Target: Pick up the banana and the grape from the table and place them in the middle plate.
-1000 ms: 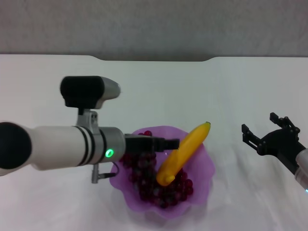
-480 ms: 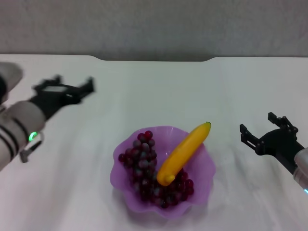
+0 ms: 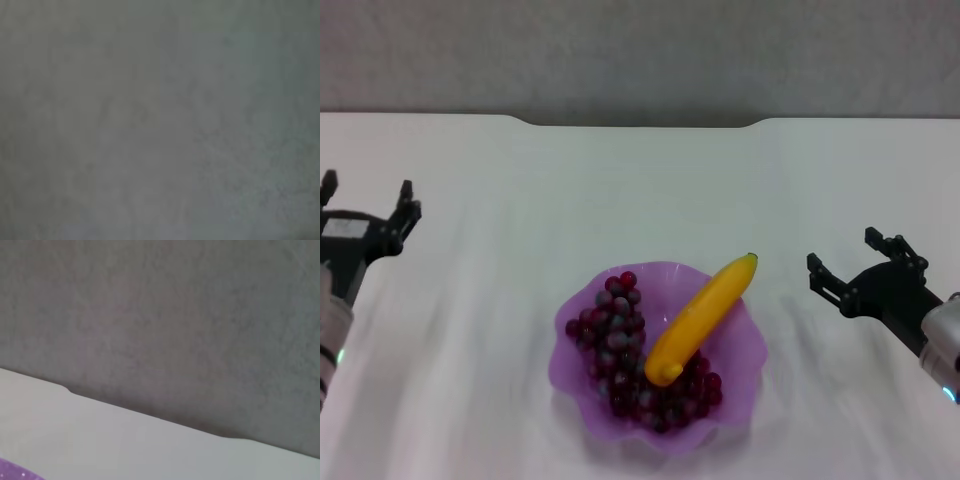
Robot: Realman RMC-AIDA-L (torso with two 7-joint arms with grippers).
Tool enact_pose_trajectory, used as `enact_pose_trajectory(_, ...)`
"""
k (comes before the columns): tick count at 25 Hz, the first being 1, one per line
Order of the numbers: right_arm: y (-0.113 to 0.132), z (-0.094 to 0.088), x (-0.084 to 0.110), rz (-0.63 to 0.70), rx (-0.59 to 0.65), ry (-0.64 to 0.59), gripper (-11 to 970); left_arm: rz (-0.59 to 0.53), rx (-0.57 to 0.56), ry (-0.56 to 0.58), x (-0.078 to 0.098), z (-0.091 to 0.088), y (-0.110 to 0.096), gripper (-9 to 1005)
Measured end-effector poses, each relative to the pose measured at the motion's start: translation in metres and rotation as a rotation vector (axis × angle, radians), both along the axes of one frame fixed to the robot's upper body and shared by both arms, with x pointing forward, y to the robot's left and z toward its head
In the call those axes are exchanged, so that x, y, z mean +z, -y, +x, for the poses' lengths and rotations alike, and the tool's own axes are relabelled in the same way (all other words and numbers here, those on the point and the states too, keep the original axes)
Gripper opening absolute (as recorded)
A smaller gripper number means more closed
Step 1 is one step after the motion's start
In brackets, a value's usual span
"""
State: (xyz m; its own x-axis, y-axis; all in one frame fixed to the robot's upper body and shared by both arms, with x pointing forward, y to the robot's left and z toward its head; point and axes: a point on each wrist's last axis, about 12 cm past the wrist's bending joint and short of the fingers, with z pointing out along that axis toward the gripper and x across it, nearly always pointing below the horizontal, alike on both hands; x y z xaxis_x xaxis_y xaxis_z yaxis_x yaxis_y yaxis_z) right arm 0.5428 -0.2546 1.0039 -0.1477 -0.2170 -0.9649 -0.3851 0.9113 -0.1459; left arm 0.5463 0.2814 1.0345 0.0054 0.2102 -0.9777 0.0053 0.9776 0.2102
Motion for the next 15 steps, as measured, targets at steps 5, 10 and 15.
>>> enact_pose_trajectory(5,0.0,0.001,0.001,-0.031,-0.002,0.026,880,-0.154,0.052,-0.054,-0.015,-0.009,-0.021,894)
enact_pose_trajectory(10,0.009,0.002,0.003,-0.082,-0.037,0.056,880,-0.307,0.11,-0.099,-0.028,-0.024,-0.038,893)
enact_pose_trajectory(15,0.018,-0.015,0.007,-0.09,-0.078,0.172,880,-0.417,0.18,-0.136,-0.038,-0.034,-0.059,893)
